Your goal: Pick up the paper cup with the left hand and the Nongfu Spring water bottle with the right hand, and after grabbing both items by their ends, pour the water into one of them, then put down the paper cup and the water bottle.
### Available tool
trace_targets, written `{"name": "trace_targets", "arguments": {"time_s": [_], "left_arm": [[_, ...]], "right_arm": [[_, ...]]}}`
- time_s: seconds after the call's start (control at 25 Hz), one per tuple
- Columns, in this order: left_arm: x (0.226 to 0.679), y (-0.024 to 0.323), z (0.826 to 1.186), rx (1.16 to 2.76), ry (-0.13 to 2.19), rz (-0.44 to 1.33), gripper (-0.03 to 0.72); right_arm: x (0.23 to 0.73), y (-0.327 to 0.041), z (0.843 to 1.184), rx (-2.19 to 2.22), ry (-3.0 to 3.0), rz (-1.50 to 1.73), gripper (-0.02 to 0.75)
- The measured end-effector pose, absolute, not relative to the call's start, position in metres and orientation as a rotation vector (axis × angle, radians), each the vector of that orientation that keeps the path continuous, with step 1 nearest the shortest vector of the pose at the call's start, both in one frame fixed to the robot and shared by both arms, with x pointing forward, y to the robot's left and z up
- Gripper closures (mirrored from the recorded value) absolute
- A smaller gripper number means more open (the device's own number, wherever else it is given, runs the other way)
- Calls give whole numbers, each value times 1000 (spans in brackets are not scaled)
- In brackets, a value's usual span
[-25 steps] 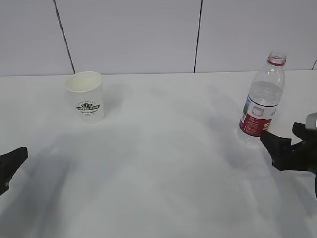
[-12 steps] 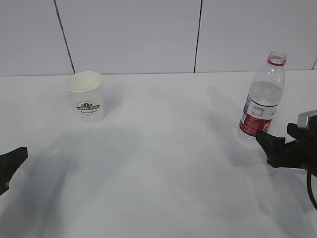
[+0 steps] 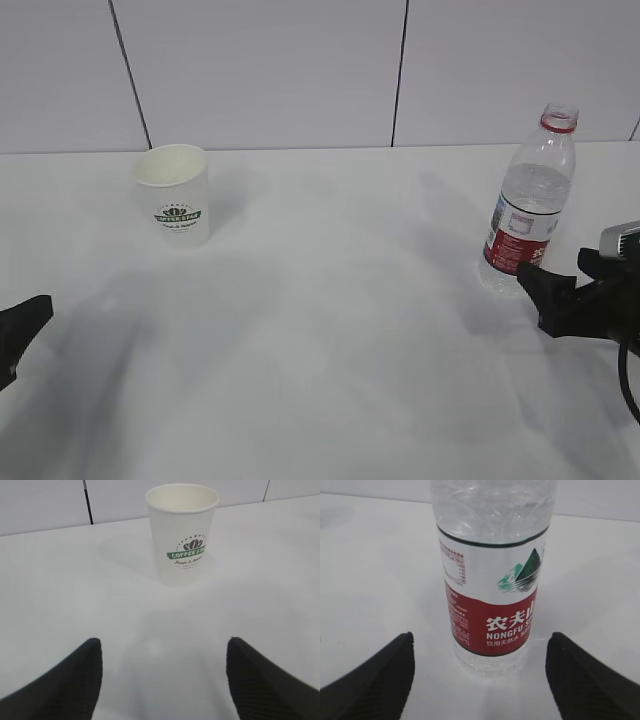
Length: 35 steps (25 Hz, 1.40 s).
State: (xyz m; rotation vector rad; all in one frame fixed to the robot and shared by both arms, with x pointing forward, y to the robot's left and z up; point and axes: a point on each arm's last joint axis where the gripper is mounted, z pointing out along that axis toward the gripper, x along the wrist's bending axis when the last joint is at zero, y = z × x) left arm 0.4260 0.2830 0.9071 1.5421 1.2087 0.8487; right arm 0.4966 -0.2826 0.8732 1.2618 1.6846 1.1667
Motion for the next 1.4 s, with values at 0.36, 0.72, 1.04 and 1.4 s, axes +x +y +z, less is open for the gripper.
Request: {"name": "trace_targets", "arguments": {"time_s": [0.36,0.72,1.04,1.4], "left_arm": [[426,282,907,1551,1196,841,109],[426,282,907,1553,1193,839,109],[426,281,907,1554,1191,838,109],[426,281,907,1554,1191,838,109]], "right_arm": [[500,-283,874,1254,1678,1171,138],[508,-283,875,1293,1640,1211,141],[515,-283,870,1305,1637,1216,141],[530,-282,878,1237,1628,1246,141]]}}
